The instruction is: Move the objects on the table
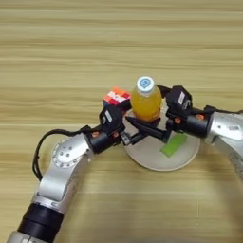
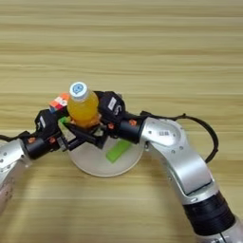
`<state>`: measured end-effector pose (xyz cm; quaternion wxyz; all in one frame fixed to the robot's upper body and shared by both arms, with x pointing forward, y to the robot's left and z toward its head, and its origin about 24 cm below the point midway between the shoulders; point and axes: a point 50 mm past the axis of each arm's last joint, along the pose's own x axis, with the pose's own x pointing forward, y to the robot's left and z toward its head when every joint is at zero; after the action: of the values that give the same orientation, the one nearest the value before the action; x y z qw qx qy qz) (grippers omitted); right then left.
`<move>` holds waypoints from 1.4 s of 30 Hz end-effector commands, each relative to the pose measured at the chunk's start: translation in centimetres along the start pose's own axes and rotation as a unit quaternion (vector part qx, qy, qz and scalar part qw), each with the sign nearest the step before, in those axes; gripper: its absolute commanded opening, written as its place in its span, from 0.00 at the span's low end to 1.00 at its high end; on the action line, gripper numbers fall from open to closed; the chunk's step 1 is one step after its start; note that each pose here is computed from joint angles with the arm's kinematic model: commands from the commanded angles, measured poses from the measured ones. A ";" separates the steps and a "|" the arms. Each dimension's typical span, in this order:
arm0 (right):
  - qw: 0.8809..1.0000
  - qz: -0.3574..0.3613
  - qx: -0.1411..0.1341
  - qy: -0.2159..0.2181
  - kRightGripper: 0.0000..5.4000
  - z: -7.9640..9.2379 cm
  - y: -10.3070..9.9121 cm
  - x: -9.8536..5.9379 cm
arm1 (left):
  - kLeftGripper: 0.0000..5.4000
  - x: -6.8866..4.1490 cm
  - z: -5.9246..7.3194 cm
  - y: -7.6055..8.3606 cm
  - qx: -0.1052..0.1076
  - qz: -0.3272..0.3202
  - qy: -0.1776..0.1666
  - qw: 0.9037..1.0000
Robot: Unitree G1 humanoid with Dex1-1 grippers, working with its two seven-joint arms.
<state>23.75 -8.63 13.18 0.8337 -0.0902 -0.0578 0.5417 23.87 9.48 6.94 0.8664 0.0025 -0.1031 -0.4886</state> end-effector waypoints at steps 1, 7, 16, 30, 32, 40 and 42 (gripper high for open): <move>1.000 0.004 0.005 -0.009 0.92 0.4 0.1 -0.1 | 0.63 0.4 0.5 0.2 0.014 -0.002 -0.011 1.000; 0.998 -0.014 0.010 -0.057 1.00 1.9 -0.9 -1.2 | 0.63 0.3 0.5 0.3 0.014 0.004 -0.011 1.000; 0.989 -0.053 0.004 -0.136 1.00 4.9 -2.6 -3.8 | 0.63 0.2 0.3 0.4 0.013 0.007 -0.008 1.000; 0.971 -0.201 0.008 -0.127 1.00 3.2 -6.8 -7.4 | 0.63 -1.2 0.1 1.6 0.014 0.070 -0.002 0.997; 0.966 -0.234 0.005 -0.109 1.00 2.0 -7.4 -7.5 | 0.63 -2.0 0.0 1.9 0.014 0.095 0.004 0.995; 0.946 -0.319 -0.008 -0.052 1.00 -2.0 -8.3 -7.5 | 0.63 -4.2 0.0 2.7 -0.006 0.160 0.007 0.987; 0.940 -0.340 -0.011 -0.041 1.00 -2.8 -8.5 -7.6 | 0.63 -4.9 0.0 3.0 -0.016 0.180 0.007 0.983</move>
<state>28.45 -19.15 12.90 0.9591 -0.0419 -0.1283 0.2487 23.88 14.37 5.77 0.9348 -0.0157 -0.0769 -0.3463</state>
